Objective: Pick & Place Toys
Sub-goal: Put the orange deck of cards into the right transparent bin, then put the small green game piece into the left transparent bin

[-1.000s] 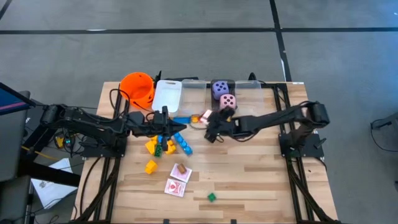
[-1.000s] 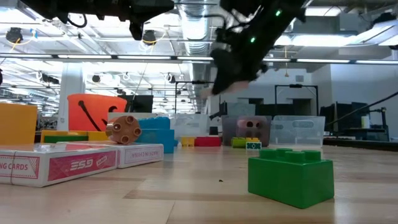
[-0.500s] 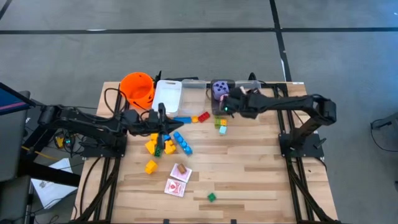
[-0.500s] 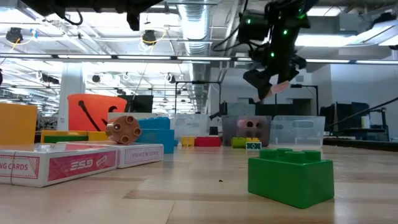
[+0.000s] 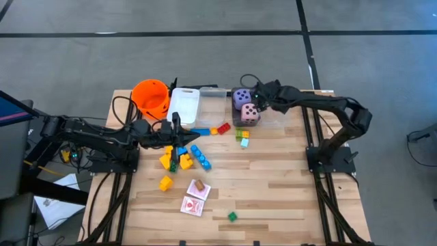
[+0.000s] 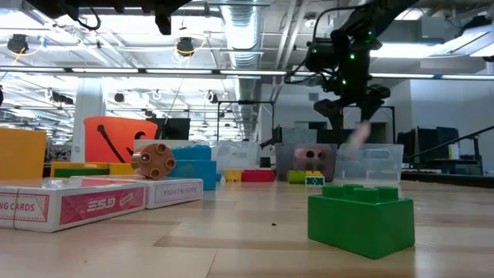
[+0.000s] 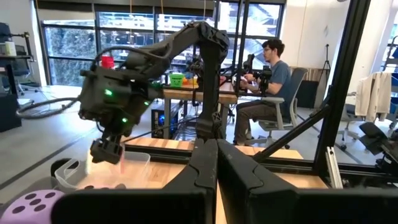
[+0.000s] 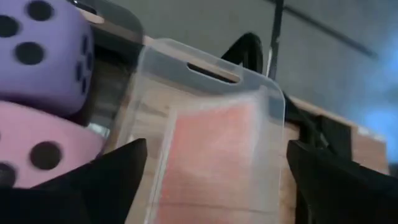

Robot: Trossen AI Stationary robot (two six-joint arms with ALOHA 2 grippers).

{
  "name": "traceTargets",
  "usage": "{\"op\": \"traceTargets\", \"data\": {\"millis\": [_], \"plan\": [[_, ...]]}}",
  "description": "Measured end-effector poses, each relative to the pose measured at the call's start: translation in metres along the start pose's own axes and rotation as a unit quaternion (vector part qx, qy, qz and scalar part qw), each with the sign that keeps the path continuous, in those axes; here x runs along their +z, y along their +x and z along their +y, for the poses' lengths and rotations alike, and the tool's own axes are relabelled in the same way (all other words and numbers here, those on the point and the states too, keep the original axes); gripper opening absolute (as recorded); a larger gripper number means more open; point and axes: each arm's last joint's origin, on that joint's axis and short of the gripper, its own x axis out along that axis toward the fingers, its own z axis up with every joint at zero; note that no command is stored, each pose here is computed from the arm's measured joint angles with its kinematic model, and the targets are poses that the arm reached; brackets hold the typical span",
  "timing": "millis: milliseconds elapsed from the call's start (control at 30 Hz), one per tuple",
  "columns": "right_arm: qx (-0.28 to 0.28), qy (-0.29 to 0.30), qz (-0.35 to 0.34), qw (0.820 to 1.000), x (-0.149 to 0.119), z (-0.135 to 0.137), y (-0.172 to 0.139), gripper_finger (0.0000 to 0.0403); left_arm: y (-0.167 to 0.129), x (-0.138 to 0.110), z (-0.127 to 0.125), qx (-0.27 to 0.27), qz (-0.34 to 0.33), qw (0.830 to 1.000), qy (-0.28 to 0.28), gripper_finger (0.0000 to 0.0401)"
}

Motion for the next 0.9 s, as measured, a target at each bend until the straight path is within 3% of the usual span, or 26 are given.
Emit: {"op": "traceTargets", "data": {"millis": [133, 267, 400, 533, 733, 833, 900], "plan": [[0.000, -0.014, 0.010, 1.000, 0.003, -0.005, 0.005, 0.0351, 0.000, 0.000, 0.000, 0.000, 0.002, 1.000, 0.000, 0.0000], [0.013, -0.073, 0.011, 0.997, -0.005, 0.004, -0.005, 0.0342, 0.000, -0.002, 0.000, 0.000, 0.011, 1.000, 0.001, 0.0000], [0.053, -0.136, -0.008, 0.989, -0.026, 0.022, -0.039, 0.0355, 0.000, -0.003, 0.000, 0.000, 0.014, 1.000, 0.001, 0.0000], [0.106, -0.164, -0.058, 0.979, -0.059, 0.031, -0.094, 0.0376, 0.000, -0.003, 0.000, 0.001, 0.016, 1.000, 0.001, 0.0000], [0.172, -0.118, -0.168, 0.964, -0.128, 0.011, -0.172, 0.0398, 0.000, 0.001, 0.001, 0.011, -0.008, 1.000, -0.001, 0.0000], [0.228, -0.070, -0.237, 0.942, -0.174, 0.007, -0.181, 0.0398, 0.000, 0.004, 0.001, 0.011, -0.019, 1.000, -0.003, 0.0000], [0.281, -0.029, -0.279, 0.918, -0.207, 0.014, -0.175, 0.0399, 0.000, 0.004, 0.001, 0.011, -0.021, 1.000, -0.003, 0.0000]]}}
